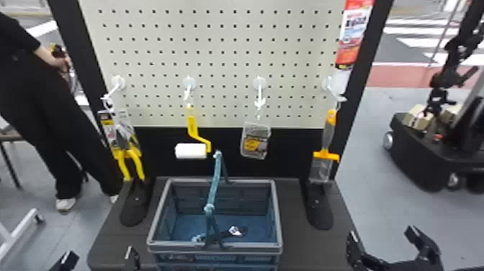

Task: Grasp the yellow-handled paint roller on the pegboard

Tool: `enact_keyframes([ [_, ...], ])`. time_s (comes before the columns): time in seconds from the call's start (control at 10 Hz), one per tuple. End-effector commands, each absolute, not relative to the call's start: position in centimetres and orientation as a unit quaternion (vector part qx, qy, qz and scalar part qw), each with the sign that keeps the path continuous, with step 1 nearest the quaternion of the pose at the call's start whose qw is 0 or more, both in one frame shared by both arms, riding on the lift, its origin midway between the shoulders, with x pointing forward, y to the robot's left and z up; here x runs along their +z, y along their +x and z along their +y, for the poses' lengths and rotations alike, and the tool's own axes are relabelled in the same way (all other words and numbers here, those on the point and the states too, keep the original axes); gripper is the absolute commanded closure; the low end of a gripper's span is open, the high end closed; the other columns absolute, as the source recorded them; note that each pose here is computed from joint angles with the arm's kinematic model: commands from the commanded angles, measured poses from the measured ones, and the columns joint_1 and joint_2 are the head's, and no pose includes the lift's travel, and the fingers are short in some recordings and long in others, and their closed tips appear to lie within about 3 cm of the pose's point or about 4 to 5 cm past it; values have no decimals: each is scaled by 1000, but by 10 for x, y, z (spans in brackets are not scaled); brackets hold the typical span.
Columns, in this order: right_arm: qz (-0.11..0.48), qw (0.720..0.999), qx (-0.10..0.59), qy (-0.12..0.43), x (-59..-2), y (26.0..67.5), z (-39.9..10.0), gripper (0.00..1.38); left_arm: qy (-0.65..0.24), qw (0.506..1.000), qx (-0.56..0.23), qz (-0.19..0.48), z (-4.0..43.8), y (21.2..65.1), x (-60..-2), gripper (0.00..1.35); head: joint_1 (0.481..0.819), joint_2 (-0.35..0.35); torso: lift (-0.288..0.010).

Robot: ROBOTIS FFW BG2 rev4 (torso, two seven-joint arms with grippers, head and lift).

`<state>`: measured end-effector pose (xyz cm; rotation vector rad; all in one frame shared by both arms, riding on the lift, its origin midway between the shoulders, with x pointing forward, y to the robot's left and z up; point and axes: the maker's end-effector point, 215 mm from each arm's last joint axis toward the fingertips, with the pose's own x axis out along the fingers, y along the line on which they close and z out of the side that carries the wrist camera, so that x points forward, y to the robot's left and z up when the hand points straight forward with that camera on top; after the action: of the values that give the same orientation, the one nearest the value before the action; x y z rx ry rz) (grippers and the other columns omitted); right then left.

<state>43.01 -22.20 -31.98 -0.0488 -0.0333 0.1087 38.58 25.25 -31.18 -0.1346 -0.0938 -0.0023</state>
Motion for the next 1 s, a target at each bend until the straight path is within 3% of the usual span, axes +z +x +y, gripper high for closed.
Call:
enact_keyframes([
  [0.0, -17, 998, 54, -24, -320, 430, -222, 125, -66, 997, -2, -48, 252, 387, -311, 151, 549, 0, -100],
  [0.6, -20, 998, 54, -25, -317, 430, -222, 125, -55, 998, 2, -41, 261, 389, -314, 151, 549, 0, -100],
  [0.9, -26, 998, 56, -24, -311, 431, -221, 125, -3, 997, -52, -49, 293, 430, -312, 151, 549, 0, -100],
])
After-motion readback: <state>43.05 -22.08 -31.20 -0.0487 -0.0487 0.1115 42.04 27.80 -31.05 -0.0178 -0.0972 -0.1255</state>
